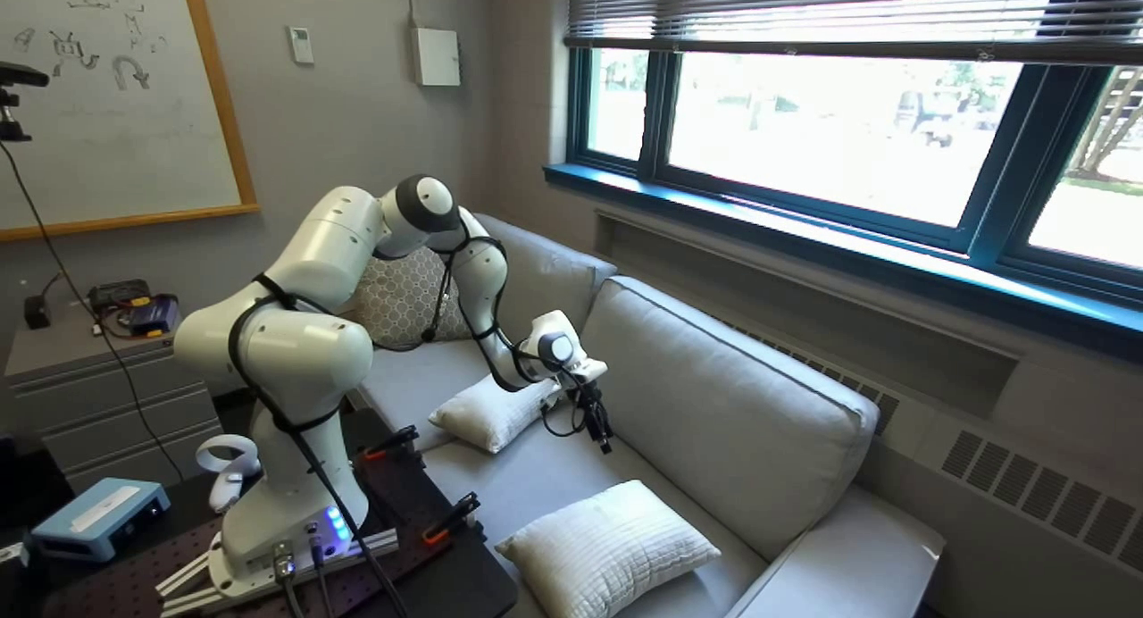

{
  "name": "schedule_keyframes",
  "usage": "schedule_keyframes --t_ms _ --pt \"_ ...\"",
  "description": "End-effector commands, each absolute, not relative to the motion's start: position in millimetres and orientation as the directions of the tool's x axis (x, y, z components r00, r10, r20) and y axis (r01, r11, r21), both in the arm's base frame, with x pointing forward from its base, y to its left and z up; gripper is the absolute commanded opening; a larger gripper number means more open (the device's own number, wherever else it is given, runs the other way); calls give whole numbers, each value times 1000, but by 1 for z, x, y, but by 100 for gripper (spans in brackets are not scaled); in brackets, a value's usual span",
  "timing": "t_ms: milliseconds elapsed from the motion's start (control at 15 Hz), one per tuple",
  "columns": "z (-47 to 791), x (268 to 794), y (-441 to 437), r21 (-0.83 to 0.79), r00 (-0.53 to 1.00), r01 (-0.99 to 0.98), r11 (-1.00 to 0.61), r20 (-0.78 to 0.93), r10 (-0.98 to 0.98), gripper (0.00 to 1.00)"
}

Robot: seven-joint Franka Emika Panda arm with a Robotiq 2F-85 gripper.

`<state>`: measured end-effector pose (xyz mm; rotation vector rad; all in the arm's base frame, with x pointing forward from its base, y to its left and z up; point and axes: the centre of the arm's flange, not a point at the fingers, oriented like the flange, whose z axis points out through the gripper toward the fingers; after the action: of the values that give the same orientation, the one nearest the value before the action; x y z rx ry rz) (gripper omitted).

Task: Pick up the pillow and lean it against the handle of the couch, pick up the second pillow and lean it against the first pillow

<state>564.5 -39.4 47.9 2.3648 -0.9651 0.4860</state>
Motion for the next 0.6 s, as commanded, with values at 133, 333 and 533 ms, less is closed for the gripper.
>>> schedule_keyframes --t_ms 133,333,533 --pt "15 562 -46 393 771 -633 -668 399 -496 100" --pt "4 565 -50 411 794 -606 -681 366 -486 100" --pt "2 566 -49 407 806 -588 -699 368 -464 100"
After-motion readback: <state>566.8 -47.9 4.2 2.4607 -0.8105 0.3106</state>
